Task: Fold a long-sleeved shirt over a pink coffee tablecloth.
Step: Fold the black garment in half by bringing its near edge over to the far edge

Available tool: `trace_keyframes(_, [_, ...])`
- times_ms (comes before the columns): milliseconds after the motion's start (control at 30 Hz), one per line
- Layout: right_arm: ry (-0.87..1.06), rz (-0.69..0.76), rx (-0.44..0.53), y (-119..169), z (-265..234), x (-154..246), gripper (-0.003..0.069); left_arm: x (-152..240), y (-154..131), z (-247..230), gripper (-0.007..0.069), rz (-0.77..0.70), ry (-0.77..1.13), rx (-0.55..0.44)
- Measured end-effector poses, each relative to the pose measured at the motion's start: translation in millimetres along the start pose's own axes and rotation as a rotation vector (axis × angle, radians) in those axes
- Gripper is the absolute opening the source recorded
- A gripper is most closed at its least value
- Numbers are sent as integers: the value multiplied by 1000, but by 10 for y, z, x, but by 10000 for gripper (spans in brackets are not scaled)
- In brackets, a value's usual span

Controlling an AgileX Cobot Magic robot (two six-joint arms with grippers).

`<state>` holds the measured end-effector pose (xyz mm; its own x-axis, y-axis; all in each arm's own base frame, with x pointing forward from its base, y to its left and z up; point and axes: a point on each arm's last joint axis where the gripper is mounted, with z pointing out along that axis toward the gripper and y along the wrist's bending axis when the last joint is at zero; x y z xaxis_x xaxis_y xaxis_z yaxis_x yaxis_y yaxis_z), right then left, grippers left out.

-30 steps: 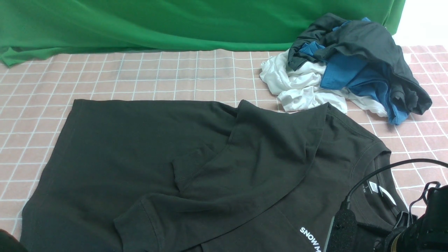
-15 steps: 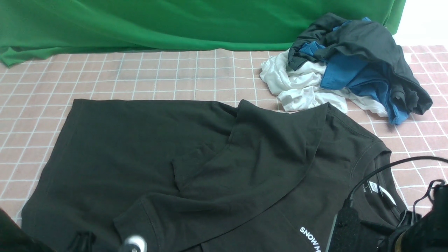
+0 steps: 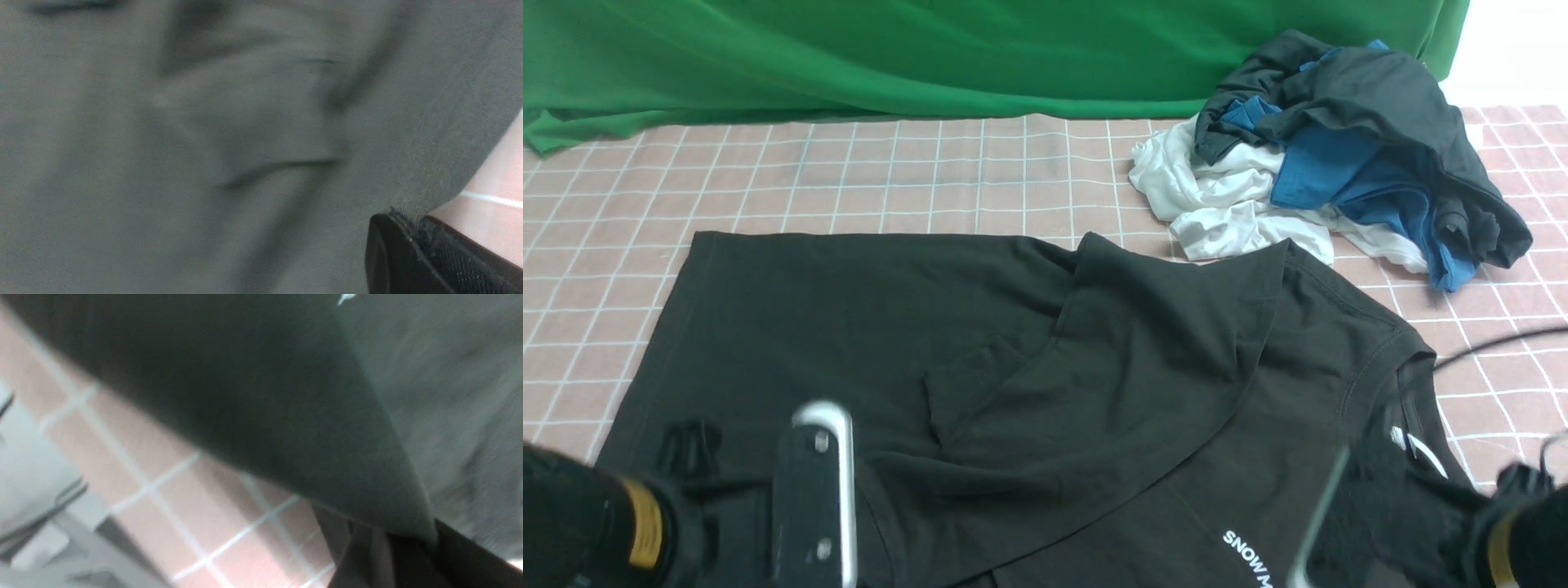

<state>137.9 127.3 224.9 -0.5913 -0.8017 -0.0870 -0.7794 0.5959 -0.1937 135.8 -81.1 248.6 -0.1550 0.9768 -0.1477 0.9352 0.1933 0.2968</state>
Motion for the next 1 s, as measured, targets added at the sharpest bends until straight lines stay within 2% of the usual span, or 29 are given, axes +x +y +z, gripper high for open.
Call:
trace_keyframes(133, [-20,76,19,-203,-12,-158,53,6,197,77,33,-68,16,-54])
trace_keyframes(267, [-12,170,36,-527,80,-319,53,108,590,244,33,-210,44,-69])
trace_keyframes(367, [-26,213,44,-685,160,-398,53,158,785,320,33,-259,32,-56])
trace_keyframes(400, [-50,255,52,-842,228,-488,53,203,955,384,33,-307,20,-36])
trace_keyframes(433, [-57,255,54,-847,219,-499,53,214,962,400,33,-312,24,-32])
trace_keyframes(500, [-70,297,62,-1037,297,-611,53,229,1139,453,33,-353,14,-23])
trace_keyframes(833, [-157,401,120,-1779,455,-1054,53,76,1965,512,33,-307,30,-126])
trace_keyframes(1000, [-169,419,137,-2051,578,-1210,53,-12,2307,567,33,-292,25,-173])
